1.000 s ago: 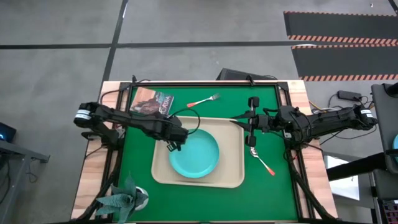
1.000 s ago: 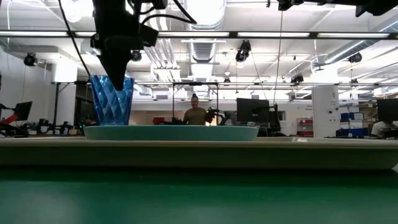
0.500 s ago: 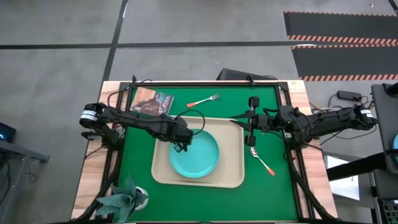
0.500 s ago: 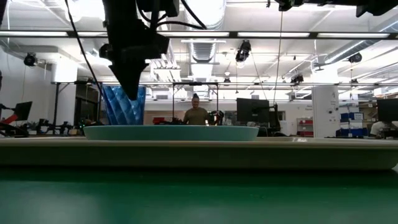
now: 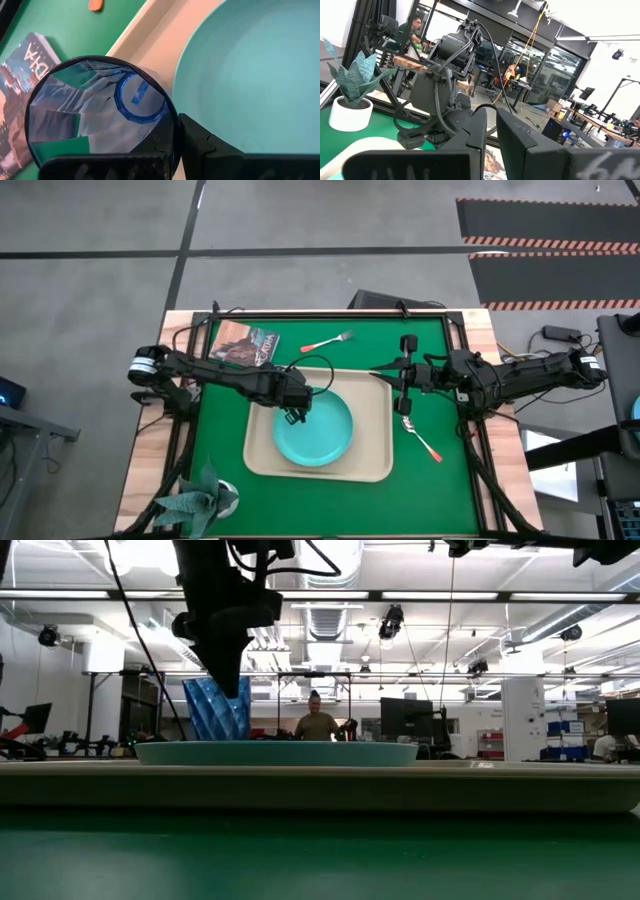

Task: Pick and place plate/cup/fork/spoon on tray
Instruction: Put the blue glass on the white tray to the top left of the blue plate

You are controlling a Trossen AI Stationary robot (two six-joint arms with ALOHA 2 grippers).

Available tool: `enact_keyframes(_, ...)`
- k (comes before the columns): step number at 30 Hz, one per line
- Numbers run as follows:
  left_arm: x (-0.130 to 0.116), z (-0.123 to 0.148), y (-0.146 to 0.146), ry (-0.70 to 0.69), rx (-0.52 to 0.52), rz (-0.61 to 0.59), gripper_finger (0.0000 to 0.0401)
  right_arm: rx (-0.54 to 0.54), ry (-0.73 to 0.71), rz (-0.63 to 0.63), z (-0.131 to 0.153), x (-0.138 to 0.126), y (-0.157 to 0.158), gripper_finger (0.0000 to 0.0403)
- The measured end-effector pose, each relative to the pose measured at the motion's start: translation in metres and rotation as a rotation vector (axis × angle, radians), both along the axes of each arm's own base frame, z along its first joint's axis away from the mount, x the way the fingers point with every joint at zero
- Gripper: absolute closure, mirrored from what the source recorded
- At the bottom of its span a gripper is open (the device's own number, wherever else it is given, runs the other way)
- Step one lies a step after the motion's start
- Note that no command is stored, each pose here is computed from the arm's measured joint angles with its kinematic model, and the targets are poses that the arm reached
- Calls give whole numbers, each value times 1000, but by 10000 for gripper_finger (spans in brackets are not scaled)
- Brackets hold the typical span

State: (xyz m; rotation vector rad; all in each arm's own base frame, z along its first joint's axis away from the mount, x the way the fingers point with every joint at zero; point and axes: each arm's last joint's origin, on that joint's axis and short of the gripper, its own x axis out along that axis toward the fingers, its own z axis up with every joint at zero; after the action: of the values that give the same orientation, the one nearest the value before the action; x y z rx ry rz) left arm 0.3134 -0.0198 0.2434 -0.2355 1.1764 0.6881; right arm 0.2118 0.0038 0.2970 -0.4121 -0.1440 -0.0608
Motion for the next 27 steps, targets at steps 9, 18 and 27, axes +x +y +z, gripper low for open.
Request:
enact_keyframes(9,-12,5,4,130,16,-152,401,7,2,1,0,0,0,370)
enact_keyframes(18,-13,7,18,182,13,-252,401,19,7,3,-1,0,0,369)
enact_keyframes(27,-14,-5,29,173,-38,-228,401,39,7,6,-1,0,0,369)
